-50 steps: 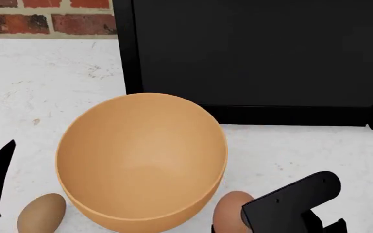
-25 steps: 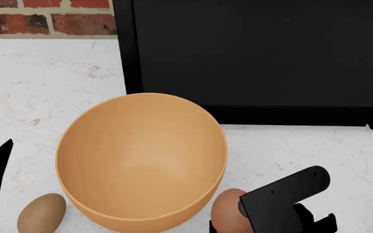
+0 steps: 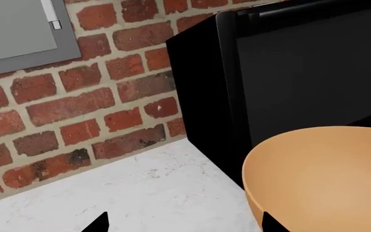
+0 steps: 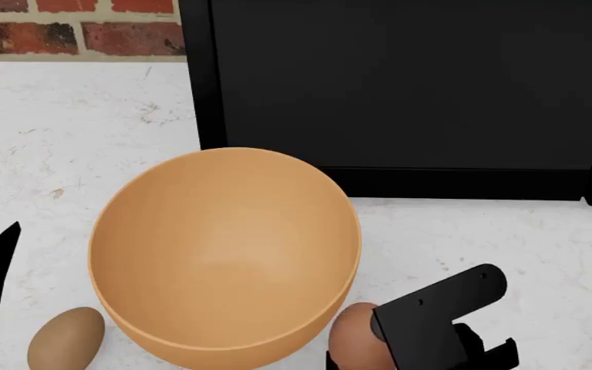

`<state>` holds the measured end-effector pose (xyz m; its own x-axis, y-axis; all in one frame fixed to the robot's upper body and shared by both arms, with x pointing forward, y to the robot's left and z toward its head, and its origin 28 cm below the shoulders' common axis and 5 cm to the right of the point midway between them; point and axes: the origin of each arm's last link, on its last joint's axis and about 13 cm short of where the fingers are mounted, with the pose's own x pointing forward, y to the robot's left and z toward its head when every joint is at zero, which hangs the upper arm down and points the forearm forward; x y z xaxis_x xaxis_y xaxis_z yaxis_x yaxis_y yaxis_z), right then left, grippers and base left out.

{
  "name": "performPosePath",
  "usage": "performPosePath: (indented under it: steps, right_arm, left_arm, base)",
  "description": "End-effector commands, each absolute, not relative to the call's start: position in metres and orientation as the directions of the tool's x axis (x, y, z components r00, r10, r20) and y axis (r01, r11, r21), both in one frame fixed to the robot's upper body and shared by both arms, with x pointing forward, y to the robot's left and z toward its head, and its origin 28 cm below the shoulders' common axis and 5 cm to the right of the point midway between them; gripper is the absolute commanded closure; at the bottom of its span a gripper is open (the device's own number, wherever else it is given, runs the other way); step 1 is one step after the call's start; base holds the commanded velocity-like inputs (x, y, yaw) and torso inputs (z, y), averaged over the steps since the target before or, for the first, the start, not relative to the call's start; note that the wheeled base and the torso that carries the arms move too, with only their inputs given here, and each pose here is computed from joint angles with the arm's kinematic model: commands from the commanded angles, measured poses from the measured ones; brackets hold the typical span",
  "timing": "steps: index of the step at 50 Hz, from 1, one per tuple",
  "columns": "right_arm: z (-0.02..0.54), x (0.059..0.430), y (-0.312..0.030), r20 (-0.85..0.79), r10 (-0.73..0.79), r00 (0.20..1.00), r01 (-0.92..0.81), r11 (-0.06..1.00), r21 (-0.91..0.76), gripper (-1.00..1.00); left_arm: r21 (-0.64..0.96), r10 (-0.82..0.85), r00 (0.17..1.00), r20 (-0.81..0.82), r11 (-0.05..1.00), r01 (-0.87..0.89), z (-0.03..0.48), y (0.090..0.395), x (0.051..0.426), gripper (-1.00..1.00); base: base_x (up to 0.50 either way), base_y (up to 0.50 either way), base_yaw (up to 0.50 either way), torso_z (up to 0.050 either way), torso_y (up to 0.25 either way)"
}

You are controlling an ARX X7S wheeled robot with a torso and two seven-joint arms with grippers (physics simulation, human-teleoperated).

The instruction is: Place the eggs and milk next to the bowl.

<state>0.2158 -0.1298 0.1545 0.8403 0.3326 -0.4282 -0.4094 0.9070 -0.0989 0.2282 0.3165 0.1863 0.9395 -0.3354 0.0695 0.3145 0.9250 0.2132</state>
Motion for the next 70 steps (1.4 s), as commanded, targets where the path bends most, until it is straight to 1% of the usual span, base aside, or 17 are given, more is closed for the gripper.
performPosePath:
  steps: [1,43,68,69,70]
  right_arm:
    - [0.147,0.218,-0.130,-0.436,0.339,0.834,-0.417,0.904,-0.095,1.00]
    - [0.124,0.225,-0.129,-0.461,0.355,0.813,-0.423,0.905,-0.050,1.00]
    - [0.121,0.226,-0.129,-0.475,0.360,0.803,-0.427,0.904,-0.036,1.00]
    - [0.121,0.225,-0.129,-0.479,0.363,0.799,-0.431,0.902,-0.036,-1.00]
    - [0.121,0.226,-0.129,-0.478,0.362,0.800,-0.430,0.902,-0.037,-1.00]
  left_arm:
    - [0.218,-0.334,0.940,0.066,0.924,0.313,0.185,0.317,0.228,-1.00]
    - [0.228,-0.333,0.941,0.059,0.922,0.312,0.185,0.317,0.228,-1.00]
    - [0.232,-0.332,0.942,0.054,0.922,0.311,0.184,0.316,0.227,-1.00]
    - [0.232,-0.331,0.942,0.054,0.922,0.311,0.184,0.316,0.227,-1.00]
    - [0.232,-0.331,0.942,0.054,0.922,0.310,0.184,0.316,0.226,-1.00]
  base:
    - [0.00,0.00,0.00,0.000,0.000]
    - [0.00,0.00,0.00,0.000,0.000]
    - [0.00,0.00,0.00,0.000,0.000]
    - [0.00,0.00,0.00,0.000,0.000]
    - [0.00,0.00,0.00,0.000,0.000]
